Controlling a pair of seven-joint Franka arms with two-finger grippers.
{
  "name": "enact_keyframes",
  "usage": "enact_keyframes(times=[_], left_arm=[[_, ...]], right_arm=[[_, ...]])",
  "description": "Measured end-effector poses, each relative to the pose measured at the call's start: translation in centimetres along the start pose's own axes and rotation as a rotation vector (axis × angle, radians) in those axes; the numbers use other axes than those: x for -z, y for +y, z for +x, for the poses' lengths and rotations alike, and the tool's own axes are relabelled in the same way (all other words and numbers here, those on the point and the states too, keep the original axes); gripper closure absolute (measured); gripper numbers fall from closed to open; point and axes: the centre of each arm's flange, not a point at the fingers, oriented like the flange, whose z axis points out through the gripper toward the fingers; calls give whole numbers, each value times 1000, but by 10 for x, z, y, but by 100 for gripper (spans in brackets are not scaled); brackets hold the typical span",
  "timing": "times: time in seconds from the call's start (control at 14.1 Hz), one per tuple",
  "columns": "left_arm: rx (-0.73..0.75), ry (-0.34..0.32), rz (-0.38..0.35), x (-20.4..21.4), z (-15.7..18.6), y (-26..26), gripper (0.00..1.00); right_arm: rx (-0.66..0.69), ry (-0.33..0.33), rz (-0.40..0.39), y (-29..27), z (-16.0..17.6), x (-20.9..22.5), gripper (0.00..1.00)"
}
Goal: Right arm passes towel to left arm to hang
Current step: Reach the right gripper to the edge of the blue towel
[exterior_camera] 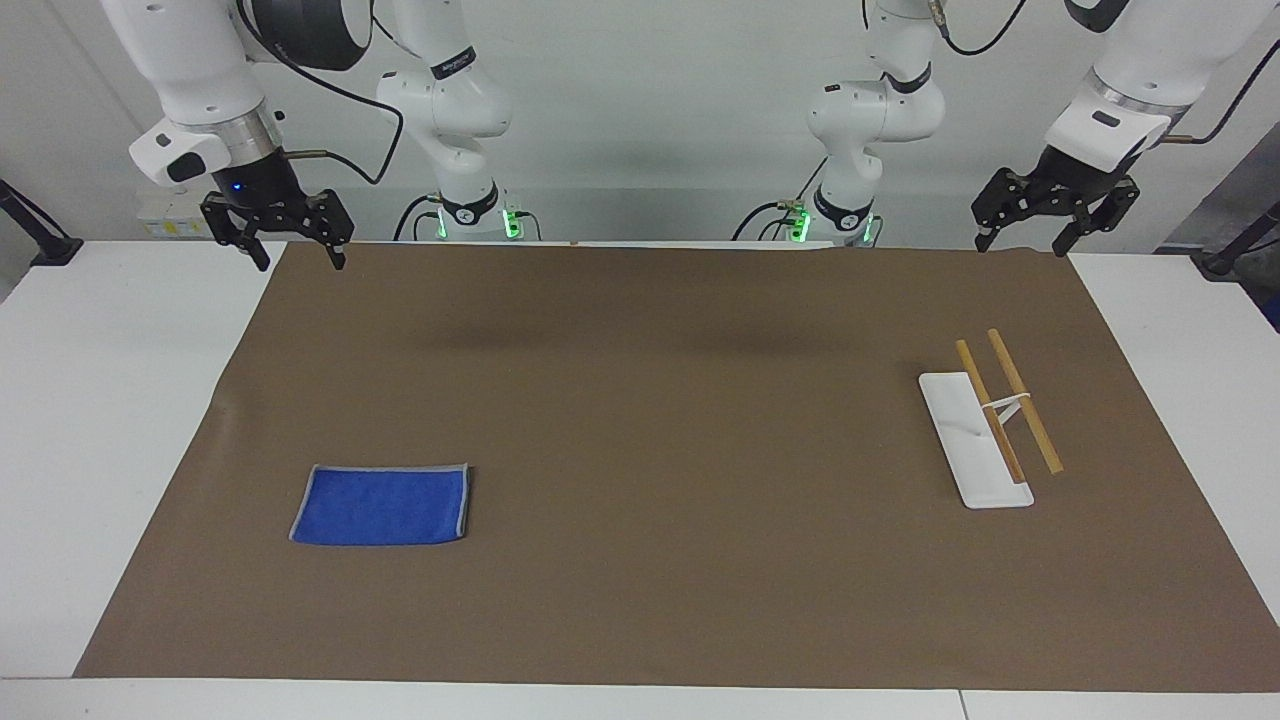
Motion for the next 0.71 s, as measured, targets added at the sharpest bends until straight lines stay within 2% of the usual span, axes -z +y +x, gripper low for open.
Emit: enact_keyframes(times=[0.28, 0.71], left_arm=[[-2, 0, 0, 0, 0, 1, 0], [-2, 1, 0, 0, 0, 1, 0]], right_arm=[[-32, 46, -10, 19, 6, -28, 0], [-44, 115, -19, 35, 39, -101, 0]])
